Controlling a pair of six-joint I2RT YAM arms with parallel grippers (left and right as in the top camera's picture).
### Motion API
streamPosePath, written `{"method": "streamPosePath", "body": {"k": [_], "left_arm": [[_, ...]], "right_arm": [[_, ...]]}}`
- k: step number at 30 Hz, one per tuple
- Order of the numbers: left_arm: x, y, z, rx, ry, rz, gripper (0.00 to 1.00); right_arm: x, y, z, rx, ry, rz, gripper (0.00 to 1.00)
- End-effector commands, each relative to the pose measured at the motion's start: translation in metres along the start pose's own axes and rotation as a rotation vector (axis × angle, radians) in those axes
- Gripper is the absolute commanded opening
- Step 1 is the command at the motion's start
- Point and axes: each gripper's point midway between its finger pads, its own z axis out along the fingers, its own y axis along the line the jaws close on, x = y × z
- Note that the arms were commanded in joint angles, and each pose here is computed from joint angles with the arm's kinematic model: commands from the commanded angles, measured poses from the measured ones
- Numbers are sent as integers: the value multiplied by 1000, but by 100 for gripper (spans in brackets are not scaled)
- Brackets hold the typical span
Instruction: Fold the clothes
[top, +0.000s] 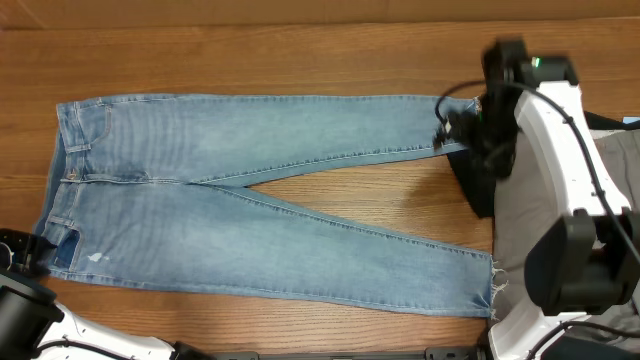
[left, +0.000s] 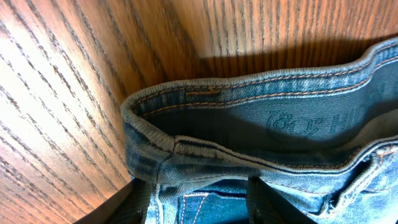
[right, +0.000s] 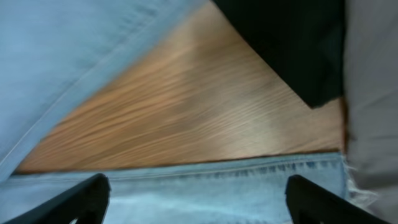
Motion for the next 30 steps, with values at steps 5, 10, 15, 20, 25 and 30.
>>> {"method": "streamPosePath", "body": {"k": [5, 10, 15, 20, 25, 30], "left_arm": [[2, -15, 30, 113, 56, 54, 52], [2, -36, 18, 205, 51, 121, 47], [-3, -54, -11, 220, -26, 196, 45], [-8, -74, -57, 222, -152, 281, 47], [-13, -59, -66, 95, -209, 257, 44], [3, -88, -42, 257, -136, 371, 30]], "right_arm": [[13, -15, 50, -147, 111, -39, 82], [19, -10, 44, -154, 114, -132, 80], [32, -1, 46, -138, 137, -185, 80], [22, 9, 47, -159, 88, -202, 80], [19, 9, 47, -164, 77, -202, 80], [19, 9, 47, -164, 76, -202, 81]]}}
